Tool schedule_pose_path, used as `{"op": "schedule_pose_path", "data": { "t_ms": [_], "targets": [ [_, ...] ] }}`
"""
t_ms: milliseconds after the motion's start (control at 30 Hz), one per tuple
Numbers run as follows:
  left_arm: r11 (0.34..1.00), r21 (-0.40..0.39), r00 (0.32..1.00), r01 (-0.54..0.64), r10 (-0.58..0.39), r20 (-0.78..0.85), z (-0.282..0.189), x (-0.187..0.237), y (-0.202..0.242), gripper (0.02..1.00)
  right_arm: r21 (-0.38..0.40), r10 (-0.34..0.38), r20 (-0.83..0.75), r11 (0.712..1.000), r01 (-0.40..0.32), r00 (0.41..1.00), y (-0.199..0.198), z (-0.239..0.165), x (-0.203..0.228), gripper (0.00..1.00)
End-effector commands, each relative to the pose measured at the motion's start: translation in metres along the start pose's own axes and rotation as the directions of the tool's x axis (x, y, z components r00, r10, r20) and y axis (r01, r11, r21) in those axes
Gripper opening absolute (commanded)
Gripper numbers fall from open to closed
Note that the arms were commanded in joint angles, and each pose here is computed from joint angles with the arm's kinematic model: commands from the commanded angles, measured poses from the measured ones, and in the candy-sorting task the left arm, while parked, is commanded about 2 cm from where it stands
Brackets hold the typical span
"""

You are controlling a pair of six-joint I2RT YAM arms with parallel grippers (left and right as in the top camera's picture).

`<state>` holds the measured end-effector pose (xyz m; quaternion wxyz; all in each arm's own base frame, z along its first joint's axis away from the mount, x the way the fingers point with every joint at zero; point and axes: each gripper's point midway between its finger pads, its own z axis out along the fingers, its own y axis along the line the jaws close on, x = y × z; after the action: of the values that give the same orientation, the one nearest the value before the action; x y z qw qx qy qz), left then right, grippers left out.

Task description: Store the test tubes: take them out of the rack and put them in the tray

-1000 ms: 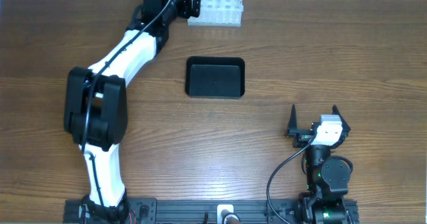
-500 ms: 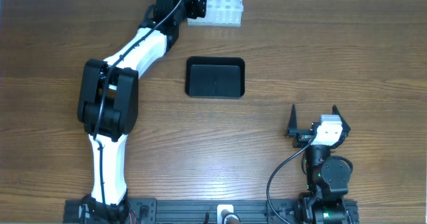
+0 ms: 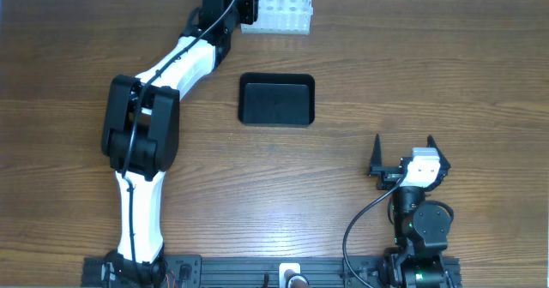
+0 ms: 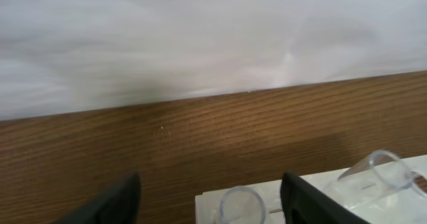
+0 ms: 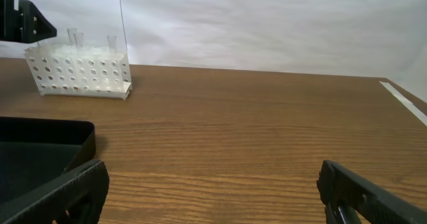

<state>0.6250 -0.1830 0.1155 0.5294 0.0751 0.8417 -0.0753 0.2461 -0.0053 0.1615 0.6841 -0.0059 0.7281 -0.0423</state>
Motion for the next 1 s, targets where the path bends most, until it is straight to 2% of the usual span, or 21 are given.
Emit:
{"op": "schedule_pose_path", "data": {
  "t_ms": [33, 267, 433, 733, 1000],
  "targets": [
    [1.000, -0.005, 1.000, 0.000, 0.000, -0.001, 0.0095, 0.0063, -0.0030, 0.617, 0.014, 0.003, -0.004, 1.000, -0.003, 1.000, -0.0026, 0.0001, 0.0023, 0.991],
    [1.000, -0.005, 1.000, 0.000, 0.000, 0.001, 0.0101, 0.0066, -0.0036, 0.492, 0.014, 0.003, -0.004, 1.000, -0.003, 1.000, -0.0027, 0.0001, 0.0023, 0.991],
    [1.000, -0.002, 1.000, 0.002, -0.002, 0.023, 0.0100, 0.0013, -0.0043, 0.474, 0.014, 0.003, -0.004, 1.000, -0.003, 1.000, -0.0027, 0.0001, 0.0023, 0.993],
    [1.000, -0.002, 1.000, 0.002, -0.002, 0.023, 0.0100, 0.0012, -0.0043, 0.301, 0.014, 0.003, -0.004, 1.000, -0.003, 1.000, -0.0026, 0.0001, 0.0023, 0.991],
    [1.000, 0.004, 1.000, -0.001, 0.001, 0.022, 0.0100, 0.0019, -0.0085, 0.187, 0.014, 0.003, -0.004, 1.000, -0.003, 1.000, -0.0027, 0.0001, 0.0023, 0.993]
  ]
}}
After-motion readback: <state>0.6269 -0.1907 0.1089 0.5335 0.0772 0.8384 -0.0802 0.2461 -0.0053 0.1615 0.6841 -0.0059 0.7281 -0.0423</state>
